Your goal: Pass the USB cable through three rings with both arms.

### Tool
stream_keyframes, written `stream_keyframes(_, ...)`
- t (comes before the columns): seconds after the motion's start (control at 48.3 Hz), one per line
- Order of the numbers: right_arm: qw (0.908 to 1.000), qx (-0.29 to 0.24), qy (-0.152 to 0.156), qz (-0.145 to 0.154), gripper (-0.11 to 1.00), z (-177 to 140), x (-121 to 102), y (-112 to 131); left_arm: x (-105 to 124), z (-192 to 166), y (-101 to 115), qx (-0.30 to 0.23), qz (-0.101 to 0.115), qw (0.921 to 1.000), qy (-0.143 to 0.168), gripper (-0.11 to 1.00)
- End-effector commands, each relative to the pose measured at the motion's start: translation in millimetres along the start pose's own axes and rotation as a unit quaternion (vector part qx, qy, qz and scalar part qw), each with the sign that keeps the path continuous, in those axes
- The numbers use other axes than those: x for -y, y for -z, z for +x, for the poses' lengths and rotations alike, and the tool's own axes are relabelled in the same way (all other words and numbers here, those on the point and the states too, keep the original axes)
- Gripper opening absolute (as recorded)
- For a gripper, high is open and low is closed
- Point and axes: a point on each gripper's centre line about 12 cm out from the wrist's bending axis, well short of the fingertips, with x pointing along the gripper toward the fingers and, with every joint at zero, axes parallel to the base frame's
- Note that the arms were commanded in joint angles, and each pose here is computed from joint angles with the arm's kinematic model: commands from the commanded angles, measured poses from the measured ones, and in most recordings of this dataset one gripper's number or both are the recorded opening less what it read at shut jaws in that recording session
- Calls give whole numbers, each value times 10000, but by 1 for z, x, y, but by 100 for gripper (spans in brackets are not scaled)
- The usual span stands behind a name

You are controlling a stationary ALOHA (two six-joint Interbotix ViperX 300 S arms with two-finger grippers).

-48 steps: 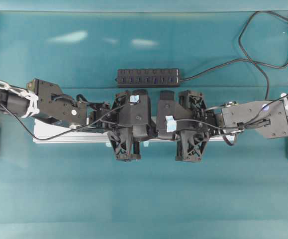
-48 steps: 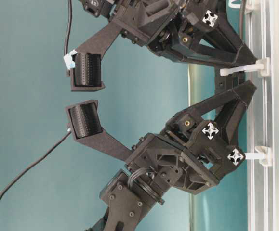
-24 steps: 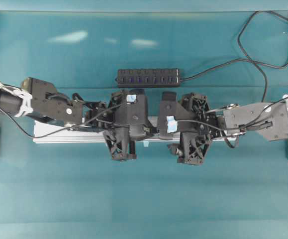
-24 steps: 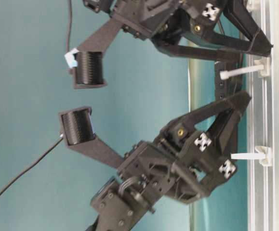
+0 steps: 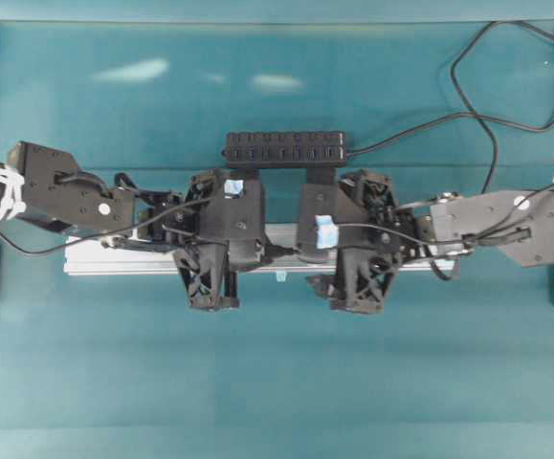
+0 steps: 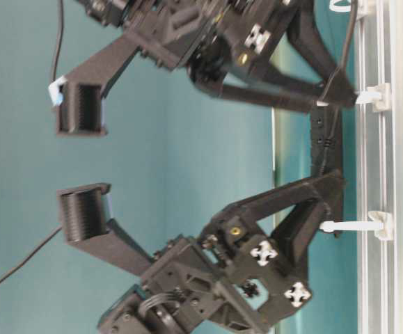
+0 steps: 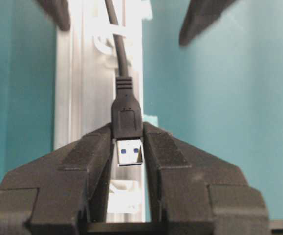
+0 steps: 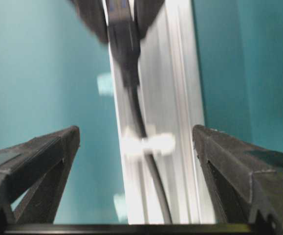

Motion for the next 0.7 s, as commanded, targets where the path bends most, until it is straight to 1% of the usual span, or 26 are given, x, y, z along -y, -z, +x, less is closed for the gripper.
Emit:
stream_keyframes(0.0,9998,185,-4,-13,86,-3,0,-15,2,-12,-17,285,66,9996,9,22)
stream_keyframes(0.166,9996,281,62,-81,86,-2,4,-25,1,-21,-26,430,88,9990,1,22)
stream_keyframes(0.352,9995,284,100,-15,85,0,9,-25,2,-25,-28,484,93,9988,5,22)
stream_keyframes(0.58,9997,236,92,-12,85,7,9,-22,2,-26,-28,492,93,9987,4,22)
stream_keyframes(0.683,9994,343,45,-22,81,8,8,-24,1,-26,-28,491,88,9988,-2,22)
